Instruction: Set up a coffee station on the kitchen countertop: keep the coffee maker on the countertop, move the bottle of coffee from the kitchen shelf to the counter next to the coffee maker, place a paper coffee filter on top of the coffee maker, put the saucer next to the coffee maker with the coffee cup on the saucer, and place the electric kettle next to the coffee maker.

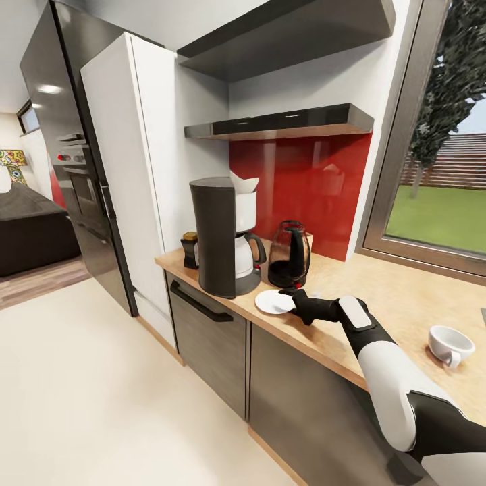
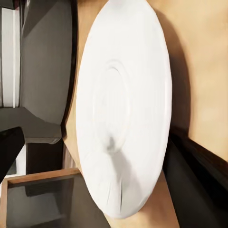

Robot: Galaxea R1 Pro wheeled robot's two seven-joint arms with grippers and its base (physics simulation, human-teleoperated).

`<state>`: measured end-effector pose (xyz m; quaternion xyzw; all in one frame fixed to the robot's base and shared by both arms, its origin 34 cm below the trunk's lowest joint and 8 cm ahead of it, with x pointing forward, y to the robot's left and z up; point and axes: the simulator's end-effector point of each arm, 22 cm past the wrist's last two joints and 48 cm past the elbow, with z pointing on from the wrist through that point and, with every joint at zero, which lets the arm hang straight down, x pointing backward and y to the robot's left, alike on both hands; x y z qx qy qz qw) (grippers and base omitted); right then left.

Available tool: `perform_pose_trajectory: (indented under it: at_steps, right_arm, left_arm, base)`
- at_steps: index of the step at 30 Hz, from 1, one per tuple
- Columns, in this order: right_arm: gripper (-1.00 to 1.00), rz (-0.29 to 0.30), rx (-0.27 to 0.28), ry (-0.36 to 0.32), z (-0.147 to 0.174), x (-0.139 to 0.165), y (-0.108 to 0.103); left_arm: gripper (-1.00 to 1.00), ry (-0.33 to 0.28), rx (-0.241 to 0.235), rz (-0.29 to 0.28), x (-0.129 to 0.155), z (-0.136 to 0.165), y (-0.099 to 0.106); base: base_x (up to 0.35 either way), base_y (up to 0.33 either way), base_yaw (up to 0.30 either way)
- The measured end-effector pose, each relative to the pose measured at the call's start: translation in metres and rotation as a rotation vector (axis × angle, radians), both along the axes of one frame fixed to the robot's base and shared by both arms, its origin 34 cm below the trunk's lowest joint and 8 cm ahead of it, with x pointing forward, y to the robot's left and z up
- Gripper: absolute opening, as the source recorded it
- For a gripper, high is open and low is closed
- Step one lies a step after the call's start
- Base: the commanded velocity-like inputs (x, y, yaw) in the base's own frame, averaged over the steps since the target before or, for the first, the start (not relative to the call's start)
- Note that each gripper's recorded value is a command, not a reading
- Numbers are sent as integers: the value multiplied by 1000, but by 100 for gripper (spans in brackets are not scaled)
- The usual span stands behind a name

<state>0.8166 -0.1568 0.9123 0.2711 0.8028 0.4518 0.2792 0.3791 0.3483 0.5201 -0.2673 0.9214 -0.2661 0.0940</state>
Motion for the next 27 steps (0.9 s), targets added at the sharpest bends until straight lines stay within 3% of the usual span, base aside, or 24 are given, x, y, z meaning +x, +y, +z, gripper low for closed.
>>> perform_pose_trajectory:
  at_steps: [6, 27]
  right_arm:
    - [100, -1, 0, -1, 0, 0, 0]
    - [100, 0, 1, -2, 1, 0, 0]
  left_arm:
    - [100, 0, 0, 0, 0, 0, 0]
    - [100, 0, 0, 0, 0, 0, 0]
  base:
    - [-34, -6, 0]
    - [-166, -107, 0]
